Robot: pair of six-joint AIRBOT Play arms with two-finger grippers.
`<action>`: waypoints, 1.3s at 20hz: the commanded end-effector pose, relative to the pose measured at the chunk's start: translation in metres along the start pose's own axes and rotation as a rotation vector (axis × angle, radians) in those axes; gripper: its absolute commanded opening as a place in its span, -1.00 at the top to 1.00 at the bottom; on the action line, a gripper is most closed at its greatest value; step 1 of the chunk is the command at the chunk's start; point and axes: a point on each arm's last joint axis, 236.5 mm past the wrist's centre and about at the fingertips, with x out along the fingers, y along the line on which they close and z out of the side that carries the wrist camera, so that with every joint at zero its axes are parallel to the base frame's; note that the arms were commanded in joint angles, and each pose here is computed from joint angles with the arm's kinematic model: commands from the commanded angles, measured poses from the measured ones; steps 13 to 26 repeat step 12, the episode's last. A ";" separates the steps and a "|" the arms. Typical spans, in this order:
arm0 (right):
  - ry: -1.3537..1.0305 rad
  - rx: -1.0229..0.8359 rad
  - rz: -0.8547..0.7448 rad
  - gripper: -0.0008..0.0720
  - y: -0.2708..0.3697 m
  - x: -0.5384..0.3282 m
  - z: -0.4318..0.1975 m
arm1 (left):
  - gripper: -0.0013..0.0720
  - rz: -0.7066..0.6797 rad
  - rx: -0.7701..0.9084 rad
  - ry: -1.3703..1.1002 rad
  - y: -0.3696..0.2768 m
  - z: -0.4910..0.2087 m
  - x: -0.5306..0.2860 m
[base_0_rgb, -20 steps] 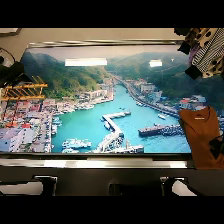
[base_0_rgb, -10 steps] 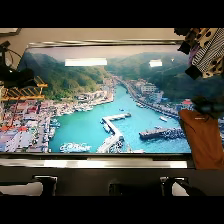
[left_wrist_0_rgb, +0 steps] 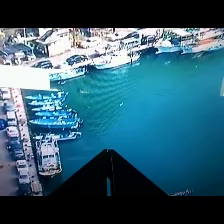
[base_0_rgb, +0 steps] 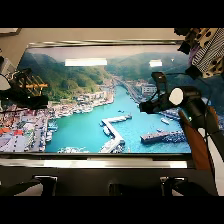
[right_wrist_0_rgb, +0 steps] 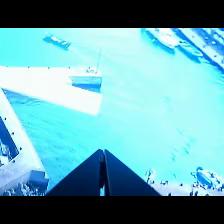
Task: Fold the clothes and pants, and hang the long-sleeved shirts on hangers.
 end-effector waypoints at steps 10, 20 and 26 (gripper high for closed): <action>0.046 -0.072 -0.023 0.88 0.007 0.003 -0.012 | 0.91 0.006 0.006 0.043 0.001 -0.017 0.012; 0.046 -0.072 -0.023 0.88 0.007 0.003 -0.012 | 0.91 0.006 0.006 0.043 0.001 -0.017 0.012; 0.046 -0.072 -0.023 0.88 0.007 0.003 -0.012 | 0.91 0.006 0.006 0.043 0.001 -0.017 0.012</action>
